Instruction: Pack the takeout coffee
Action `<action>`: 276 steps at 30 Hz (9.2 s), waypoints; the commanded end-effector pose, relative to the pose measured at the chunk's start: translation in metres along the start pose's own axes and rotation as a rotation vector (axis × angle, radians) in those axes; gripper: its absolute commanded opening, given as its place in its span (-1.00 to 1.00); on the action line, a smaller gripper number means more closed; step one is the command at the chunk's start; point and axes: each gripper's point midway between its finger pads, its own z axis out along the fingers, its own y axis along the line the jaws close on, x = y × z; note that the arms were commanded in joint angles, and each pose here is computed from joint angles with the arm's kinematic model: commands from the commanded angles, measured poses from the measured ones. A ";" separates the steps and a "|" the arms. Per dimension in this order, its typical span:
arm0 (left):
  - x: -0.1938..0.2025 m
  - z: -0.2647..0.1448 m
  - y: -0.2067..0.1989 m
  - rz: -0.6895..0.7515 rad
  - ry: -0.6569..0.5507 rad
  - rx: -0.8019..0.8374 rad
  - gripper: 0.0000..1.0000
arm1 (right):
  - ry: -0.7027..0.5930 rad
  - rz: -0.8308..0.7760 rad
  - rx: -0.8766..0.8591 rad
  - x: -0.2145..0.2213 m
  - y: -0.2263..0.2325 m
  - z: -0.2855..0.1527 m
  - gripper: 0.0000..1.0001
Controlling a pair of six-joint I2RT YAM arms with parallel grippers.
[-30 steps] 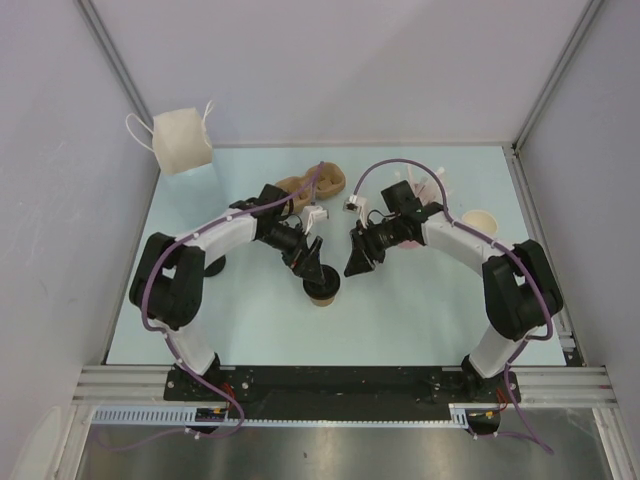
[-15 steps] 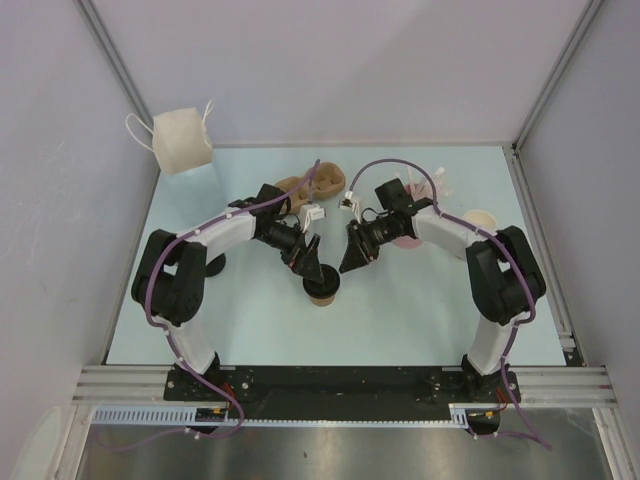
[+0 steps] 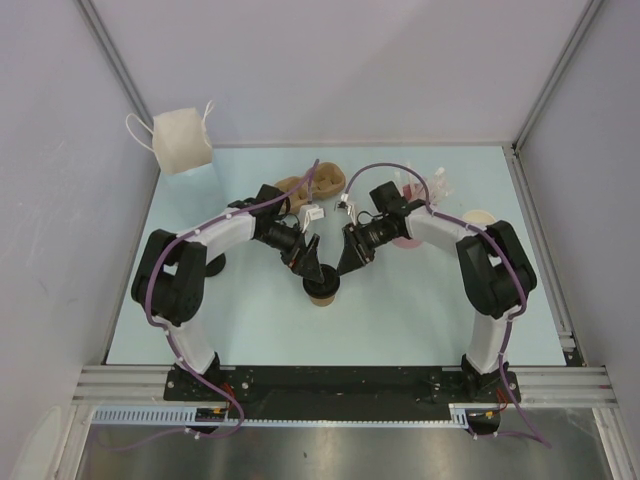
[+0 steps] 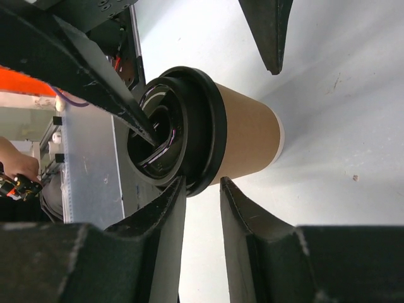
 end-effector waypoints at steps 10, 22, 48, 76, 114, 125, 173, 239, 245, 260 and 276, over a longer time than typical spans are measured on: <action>0.045 0.004 0.056 0.034 0.141 -0.213 0.99 | 0.055 0.034 0.052 0.009 -0.020 0.016 -0.62; 0.055 0.004 0.060 0.036 0.151 -0.222 0.99 | 0.103 0.006 0.257 0.017 -0.051 0.010 -0.62; 0.057 0.001 0.062 0.020 0.121 -0.232 0.99 | 0.102 -0.125 0.081 0.010 0.018 0.003 0.15; 0.053 -0.001 0.063 0.015 0.094 -0.219 0.99 | 0.107 -0.086 0.278 0.021 -0.025 0.016 0.32; 0.006 -0.019 0.032 0.094 0.022 -0.131 0.99 | 0.016 -0.004 0.041 -0.027 0.010 0.015 0.38; -0.031 -0.031 0.017 0.133 -0.032 -0.081 0.99 | 0.028 -0.007 0.057 -0.025 0.007 0.019 0.37; 0.014 -0.056 0.028 0.044 -0.139 -0.025 0.99 | 0.144 -0.031 0.256 -0.003 -0.025 0.059 -0.13; -0.022 -0.055 0.044 0.022 -0.176 -0.061 0.99 | 0.224 -0.057 0.283 0.021 -0.035 0.060 -0.18; -0.022 -0.050 0.041 0.026 -0.172 -0.034 0.99 | 0.226 -0.061 0.282 0.021 -0.036 0.062 -0.18; 0.008 -0.026 0.044 0.014 -0.071 -0.028 0.99 | 0.227 -0.068 0.290 0.021 -0.036 0.062 -0.18; 0.065 -0.012 0.092 0.039 0.140 -0.372 0.99 | 0.261 -0.065 0.348 0.033 -0.051 0.059 -0.19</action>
